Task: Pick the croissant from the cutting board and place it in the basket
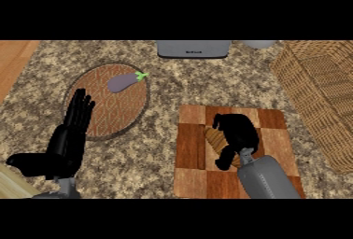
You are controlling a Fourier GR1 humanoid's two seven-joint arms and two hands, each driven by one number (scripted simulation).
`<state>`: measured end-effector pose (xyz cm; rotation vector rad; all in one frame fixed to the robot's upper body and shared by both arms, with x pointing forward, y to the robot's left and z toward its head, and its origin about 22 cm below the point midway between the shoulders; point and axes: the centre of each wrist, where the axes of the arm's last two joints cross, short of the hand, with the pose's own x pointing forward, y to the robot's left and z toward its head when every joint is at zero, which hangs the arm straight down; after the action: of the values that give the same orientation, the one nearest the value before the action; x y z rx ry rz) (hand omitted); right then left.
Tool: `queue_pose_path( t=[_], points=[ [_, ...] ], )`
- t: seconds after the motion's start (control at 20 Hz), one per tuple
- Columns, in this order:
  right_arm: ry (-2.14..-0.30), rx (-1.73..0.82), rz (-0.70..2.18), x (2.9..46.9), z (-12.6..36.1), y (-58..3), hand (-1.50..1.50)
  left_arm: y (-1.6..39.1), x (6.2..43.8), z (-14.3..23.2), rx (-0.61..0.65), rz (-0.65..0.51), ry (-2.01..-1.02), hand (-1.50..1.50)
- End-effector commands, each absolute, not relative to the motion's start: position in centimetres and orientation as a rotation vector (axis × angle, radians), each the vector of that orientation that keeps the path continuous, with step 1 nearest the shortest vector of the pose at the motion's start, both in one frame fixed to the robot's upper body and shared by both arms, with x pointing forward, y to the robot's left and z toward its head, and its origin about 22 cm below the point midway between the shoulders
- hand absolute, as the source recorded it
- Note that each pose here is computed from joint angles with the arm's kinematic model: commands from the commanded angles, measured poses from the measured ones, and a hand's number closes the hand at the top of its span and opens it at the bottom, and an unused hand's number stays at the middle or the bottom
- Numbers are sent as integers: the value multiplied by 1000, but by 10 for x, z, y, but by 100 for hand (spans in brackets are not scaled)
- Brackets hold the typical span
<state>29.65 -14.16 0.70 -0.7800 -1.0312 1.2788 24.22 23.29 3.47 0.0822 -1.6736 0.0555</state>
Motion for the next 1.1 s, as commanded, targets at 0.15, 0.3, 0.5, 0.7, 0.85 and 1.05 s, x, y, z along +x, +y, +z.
queue_pose_path(
  t=[0.15, 0.3, 0.5, 0.7, 0.85, 1.05],
  points=[
    [-649, -1027, 624, 339, 18, -227, 150, 235, 245, 42, 78, 56, -1708, 0],
    [-572, -1106, 411, 360, 37, -237, 150, 224, 247, 43, 51, 24, -1728, 0],
    [-510, -1269, 186, 389, 66, -249, 150, 211, 251, 46, 5, -12, -1737, 0],
    [-607, -1338, -19, 412, 98, -247, 150, 216, 256, 48, 2, -28, -1741, 0],
    [-756, -1410, -144, 420, 113, -235, 150, 208, 261, 48, -18, -25, -1732, 0],
    [-859, -1535, -234, 439, 155, -230, 150, 206, 254, 47, -35, -57, -1715, 0]
  ],
)
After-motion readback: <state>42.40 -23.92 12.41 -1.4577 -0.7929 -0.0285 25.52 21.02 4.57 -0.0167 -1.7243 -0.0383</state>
